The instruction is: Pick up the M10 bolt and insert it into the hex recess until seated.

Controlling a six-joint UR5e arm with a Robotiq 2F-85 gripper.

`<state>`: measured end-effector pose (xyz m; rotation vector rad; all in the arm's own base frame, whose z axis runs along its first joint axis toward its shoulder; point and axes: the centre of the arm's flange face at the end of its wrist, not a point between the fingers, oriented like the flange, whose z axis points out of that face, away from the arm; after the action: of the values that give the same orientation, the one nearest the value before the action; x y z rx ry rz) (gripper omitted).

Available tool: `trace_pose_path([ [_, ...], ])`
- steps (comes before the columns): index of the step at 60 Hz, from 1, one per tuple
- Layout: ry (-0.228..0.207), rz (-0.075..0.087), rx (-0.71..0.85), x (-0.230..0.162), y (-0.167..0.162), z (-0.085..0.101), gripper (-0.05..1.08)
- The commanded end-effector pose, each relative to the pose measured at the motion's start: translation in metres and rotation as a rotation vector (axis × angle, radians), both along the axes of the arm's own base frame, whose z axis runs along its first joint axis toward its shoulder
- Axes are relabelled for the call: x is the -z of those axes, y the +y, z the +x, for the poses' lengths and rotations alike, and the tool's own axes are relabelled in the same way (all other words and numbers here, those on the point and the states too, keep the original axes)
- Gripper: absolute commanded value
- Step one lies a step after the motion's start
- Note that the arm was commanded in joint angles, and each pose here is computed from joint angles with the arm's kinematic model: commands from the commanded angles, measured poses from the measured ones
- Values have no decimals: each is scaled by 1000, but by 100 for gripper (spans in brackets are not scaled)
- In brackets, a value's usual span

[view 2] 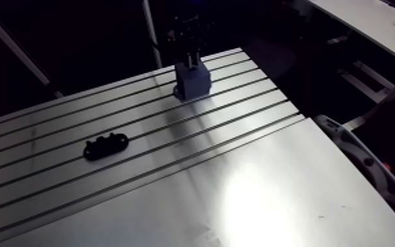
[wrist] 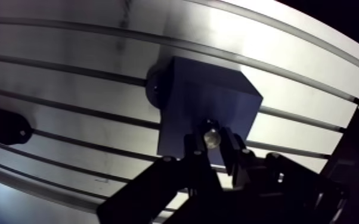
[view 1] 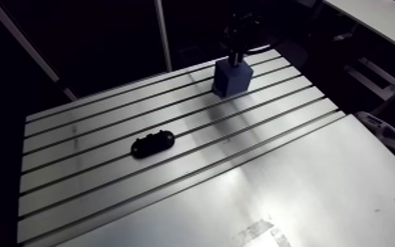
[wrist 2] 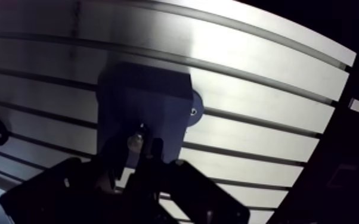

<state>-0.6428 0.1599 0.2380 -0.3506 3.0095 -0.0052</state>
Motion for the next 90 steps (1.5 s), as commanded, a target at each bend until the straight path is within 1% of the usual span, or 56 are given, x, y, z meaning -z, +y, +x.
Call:
trace_pose_path([
  [1,0,-2,-26,2,0,-1,73],
  [6,3,-3,-47,1,0,-1,73],
  [14,11,0,-75,-2,1,-4,72],
  [24,11,-2,-103,-3,1,-4,72],
  [36,7,-7,-121,-1,0,-4,72],
  [44,-1,-13,-138,1,-1,-3,72],
  [58,2,-11,-150,-1,-1,-3,71],
  [67,-1,-13,-152,0,0,-3,71],
  [79,-7,-6,-186,0,1,-3,71],
  [90,-9,-10,-218,1,1,-3,71],
])
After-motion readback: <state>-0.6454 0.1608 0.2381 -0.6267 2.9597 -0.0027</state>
